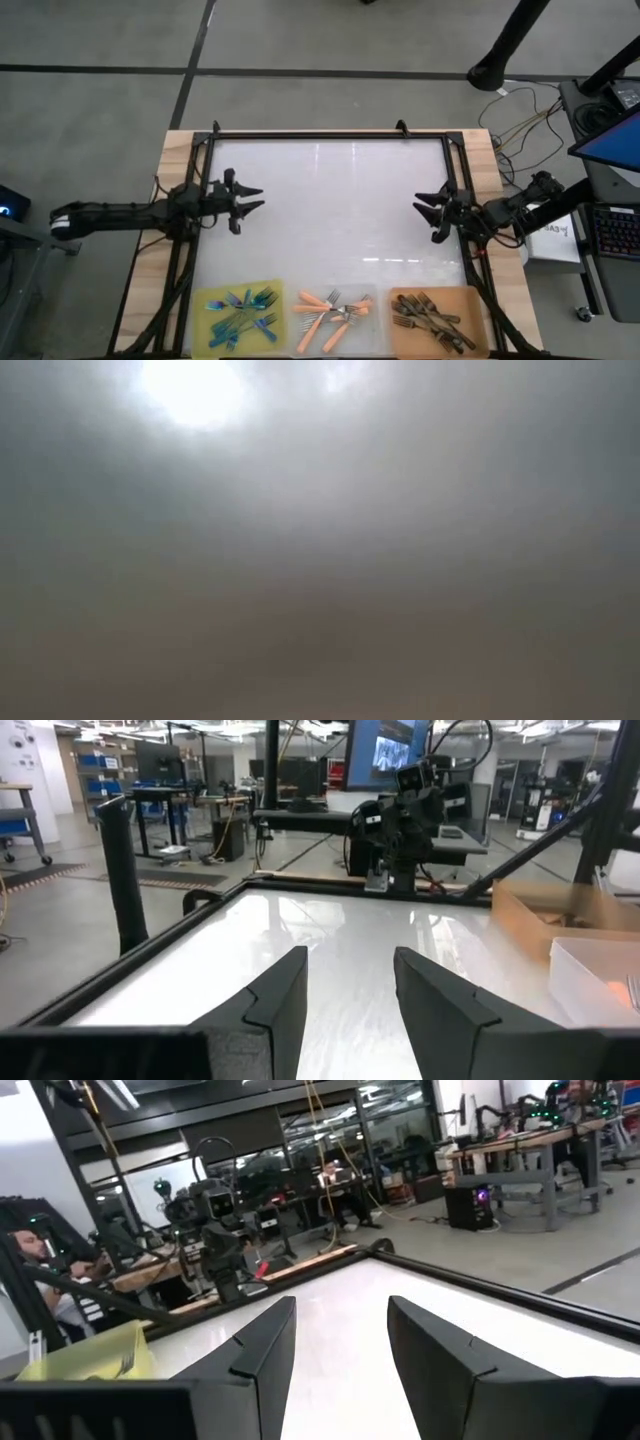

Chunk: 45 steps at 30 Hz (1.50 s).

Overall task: Sort silverware by color (type)
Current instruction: Return to Home Position

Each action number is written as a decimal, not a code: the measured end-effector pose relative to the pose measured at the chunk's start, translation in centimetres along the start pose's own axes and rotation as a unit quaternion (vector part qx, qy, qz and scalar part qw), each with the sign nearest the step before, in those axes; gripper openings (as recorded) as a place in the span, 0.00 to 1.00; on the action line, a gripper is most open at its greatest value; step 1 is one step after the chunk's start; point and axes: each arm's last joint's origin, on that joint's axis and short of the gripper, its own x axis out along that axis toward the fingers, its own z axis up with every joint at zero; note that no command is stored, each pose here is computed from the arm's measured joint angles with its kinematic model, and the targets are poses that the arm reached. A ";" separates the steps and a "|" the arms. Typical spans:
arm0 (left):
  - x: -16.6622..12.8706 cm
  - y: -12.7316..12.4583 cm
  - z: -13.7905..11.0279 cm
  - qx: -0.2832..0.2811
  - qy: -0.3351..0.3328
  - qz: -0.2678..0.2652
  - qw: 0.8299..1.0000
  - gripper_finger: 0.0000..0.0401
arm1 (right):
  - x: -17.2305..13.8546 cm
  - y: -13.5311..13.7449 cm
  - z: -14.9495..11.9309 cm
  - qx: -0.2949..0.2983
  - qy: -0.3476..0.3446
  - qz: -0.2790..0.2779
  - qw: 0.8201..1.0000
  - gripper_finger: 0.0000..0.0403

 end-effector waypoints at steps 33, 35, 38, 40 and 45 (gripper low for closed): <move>0.1 1.0 -0.6 -0.024 0.019 0.170 0.985 0.33 | 0.0 -0.2 -0.1 -0.005 -0.002 -0.035 0.999 0.37; -0.3 0.9 -0.2 -0.027 0.003 0.169 0.985 0.33 | 0.0 -0.2 -0.1 -0.005 -0.002 -0.035 0.999 0.37; -1.1 0.9 0.8 -0.034 -0.046 0.167 0.984 0.33 | 0.0 -0.2 -0.1 -0.005 -0.001 -0.035 0.999 0.37; -1.6 0.9 1.4 -0.039 -0.076 0.166 0.982 0.33 | 0.0 -0.2 -0.1 -0.005 -0.001 -0.035 0.999 0.37; -2.8 1.0 2.6 -0.050 -0.147 0.164 0.974 0.33 | 0.0 -0.2 -0.1 -0.005 -0.001 -0.035 0.999 0.37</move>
